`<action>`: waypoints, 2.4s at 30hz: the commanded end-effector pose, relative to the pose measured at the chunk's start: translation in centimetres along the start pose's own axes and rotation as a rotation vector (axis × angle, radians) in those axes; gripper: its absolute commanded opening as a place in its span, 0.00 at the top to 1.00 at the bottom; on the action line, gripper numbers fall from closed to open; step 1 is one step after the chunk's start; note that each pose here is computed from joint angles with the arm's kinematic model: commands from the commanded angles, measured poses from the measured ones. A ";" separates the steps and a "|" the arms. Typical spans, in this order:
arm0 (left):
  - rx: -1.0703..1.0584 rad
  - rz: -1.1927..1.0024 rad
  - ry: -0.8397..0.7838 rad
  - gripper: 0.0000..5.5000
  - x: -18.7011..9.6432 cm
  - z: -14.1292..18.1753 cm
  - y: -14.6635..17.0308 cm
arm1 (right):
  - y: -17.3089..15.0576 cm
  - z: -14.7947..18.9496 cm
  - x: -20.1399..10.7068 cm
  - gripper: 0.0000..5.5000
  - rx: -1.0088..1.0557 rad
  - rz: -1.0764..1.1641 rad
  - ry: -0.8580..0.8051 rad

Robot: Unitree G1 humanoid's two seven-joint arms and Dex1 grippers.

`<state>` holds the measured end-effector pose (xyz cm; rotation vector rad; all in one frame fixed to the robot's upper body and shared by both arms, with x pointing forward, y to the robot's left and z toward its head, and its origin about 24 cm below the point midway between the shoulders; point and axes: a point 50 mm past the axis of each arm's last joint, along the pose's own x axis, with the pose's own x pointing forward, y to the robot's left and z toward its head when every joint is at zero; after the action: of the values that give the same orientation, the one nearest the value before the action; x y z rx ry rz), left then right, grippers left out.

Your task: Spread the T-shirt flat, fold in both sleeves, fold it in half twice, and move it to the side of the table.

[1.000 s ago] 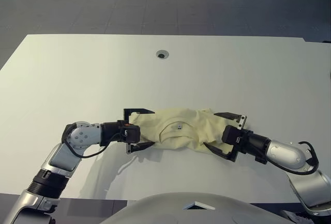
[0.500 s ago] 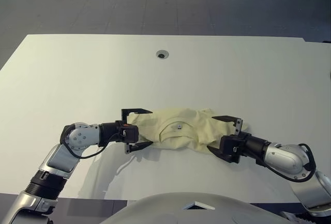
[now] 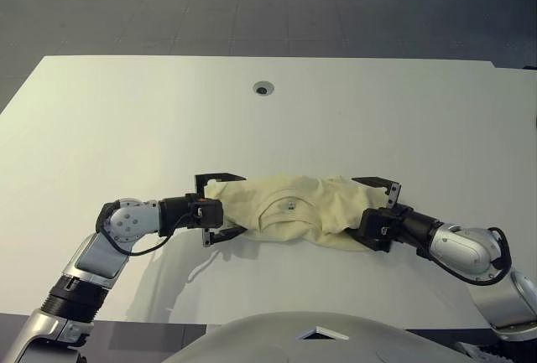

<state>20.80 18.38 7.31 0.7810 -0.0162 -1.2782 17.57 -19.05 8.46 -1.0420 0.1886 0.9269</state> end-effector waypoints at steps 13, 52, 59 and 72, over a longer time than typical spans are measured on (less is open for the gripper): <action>-0.010 0.002 -0.018 0.02 0.3 0.2 1.3 | -0.2 0.9 0.5 0.02 -0.024 -0.011 -0.086; -0.031 -0.062 -0.045 0.96 1.4 0.3 -0.2 | 0.6 0.8 0.8 0.92 -0.023 0.049 -0.124; -0.031 -0.053 -0.046 1.00 1.1 0.3 0.2 | 0.3 0.5 0.6 1.00 -0.007 0.047 -0.120; -0.018 -0.015 -0.056 1.00 -1.1 0.7 3.5 | -4.6 -0.2 -1.6 1.00 0.130 -0.078 -0.189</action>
<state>22.20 18.68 8.88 0.7067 -0.0339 -1.3314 19.39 -20.22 11.48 -0.8325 0.0510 0.9409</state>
